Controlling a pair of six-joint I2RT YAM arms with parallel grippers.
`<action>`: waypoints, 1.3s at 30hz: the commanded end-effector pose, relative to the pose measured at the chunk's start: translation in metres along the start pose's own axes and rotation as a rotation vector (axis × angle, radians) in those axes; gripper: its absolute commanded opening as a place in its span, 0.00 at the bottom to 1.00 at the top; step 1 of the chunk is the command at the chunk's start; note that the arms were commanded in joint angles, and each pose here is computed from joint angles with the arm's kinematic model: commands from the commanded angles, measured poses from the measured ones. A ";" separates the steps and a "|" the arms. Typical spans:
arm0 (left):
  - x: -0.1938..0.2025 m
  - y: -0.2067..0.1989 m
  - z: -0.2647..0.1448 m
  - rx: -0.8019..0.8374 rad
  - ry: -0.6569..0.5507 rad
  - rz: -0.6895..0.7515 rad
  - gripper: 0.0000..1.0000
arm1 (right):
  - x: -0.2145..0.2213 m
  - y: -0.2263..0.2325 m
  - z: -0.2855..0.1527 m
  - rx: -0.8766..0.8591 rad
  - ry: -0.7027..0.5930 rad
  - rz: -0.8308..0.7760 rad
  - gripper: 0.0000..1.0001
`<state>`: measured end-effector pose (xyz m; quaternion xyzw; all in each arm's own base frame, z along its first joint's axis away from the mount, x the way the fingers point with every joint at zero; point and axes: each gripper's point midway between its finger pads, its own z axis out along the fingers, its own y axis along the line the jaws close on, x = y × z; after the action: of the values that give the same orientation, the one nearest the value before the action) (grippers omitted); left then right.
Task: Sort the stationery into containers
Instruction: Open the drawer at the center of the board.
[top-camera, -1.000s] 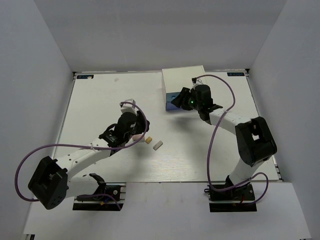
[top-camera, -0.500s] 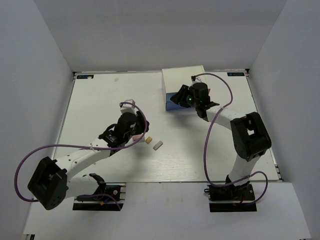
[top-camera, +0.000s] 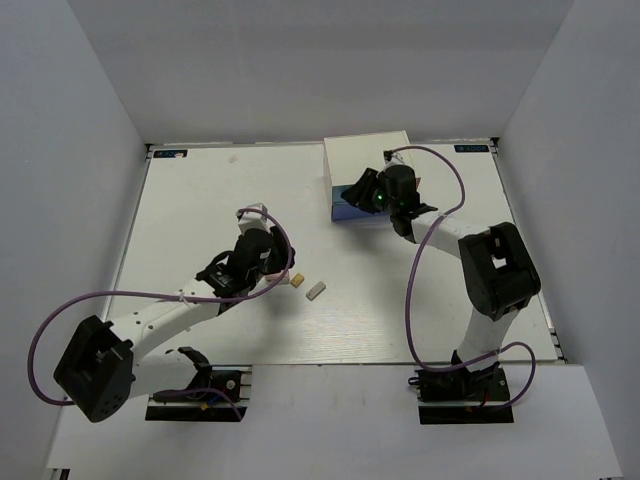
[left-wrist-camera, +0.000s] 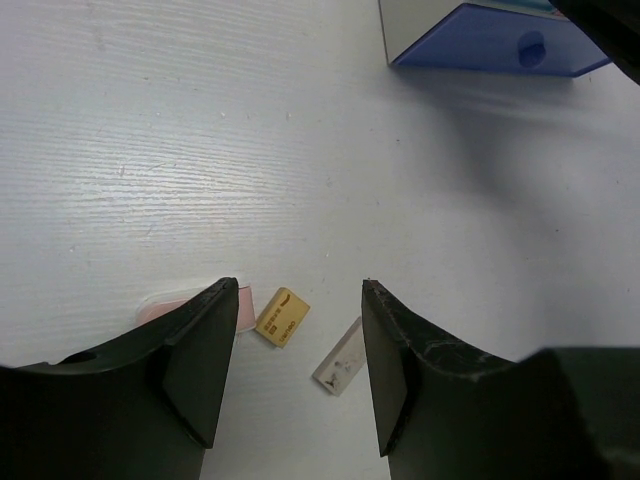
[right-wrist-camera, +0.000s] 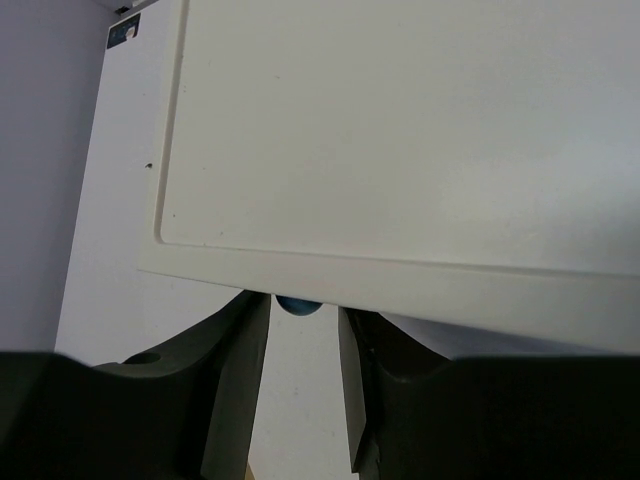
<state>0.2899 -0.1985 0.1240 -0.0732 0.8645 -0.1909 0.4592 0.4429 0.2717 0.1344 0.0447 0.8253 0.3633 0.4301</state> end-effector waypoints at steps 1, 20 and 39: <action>-0.010 -0.001 -0.006 0.004 -0.034 -0.019 0.63 | -0.026 0.018 0.008 -0.050 -0.083 -0.008 0.39; 0.002 0.010 -0.011 -0.044 0.009 -0.072 0.63 | 0.003 0.013 -0.011 -0.086 -0.013 -0.012 0.10; 0.016 0.013 -0.006 -0.299 0.130 -0.471 0.73 | 0.044 -0.001 -0.060 -0.059 0.057 0.029 0.11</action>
<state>0.2743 -0.1897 0.1052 -0.2824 0.8781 -0.1726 0.3456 0.3788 0.2556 0.1258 0.0335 0.8233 0.3932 0.4080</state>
